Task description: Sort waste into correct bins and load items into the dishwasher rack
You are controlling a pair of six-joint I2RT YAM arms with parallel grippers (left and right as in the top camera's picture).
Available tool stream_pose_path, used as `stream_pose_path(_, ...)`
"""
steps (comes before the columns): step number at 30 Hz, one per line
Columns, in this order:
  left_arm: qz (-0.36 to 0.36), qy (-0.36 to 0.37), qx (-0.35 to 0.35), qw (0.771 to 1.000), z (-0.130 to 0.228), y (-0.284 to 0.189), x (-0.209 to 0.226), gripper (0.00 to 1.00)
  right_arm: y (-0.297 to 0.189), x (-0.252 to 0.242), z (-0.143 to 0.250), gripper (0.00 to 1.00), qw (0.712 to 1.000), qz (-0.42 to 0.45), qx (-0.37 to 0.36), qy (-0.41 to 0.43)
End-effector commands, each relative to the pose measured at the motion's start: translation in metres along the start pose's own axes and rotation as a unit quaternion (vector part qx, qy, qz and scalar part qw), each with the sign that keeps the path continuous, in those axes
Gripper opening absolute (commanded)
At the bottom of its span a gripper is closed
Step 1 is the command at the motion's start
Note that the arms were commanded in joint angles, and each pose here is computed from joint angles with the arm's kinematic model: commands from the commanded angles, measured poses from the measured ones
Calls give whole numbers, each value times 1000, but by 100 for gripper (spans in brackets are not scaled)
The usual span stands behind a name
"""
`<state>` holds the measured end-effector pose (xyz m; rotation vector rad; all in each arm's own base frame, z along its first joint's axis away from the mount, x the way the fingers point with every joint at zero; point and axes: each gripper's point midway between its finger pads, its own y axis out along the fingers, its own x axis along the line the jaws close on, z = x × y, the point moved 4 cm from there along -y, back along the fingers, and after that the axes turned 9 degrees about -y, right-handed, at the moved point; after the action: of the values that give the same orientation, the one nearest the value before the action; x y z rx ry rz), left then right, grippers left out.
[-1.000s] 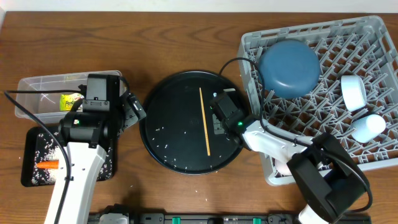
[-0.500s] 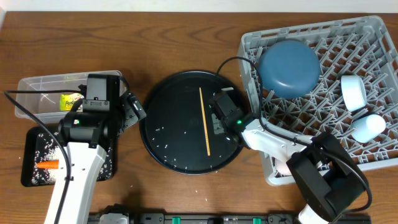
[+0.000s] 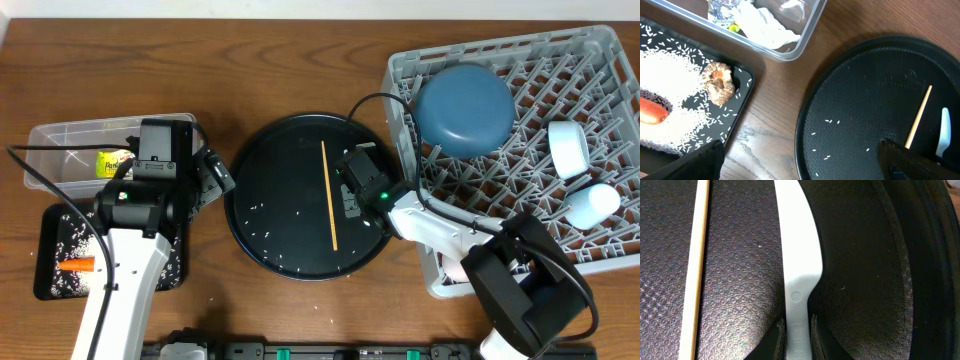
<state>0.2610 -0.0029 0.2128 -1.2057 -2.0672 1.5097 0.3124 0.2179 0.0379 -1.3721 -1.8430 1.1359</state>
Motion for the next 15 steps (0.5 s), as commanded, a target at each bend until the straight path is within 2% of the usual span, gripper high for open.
stream_pose_path(1, -2, -2, -11, 1000, -5, -5, 1, 98, 1, -1, -1, 13, 1000, 8, 2, -5)
stream_pose_path(7, -2, -2, -11, 1000, -5, -5, 1, 98, 1, -1, 0, 2, 1000, 9, 3, -6)
stream_pose_path(15, -2, -2, -11, 1000, -5, -5, 1, 98, -8, -3, -15, 1, 999, 12, -30, 3)
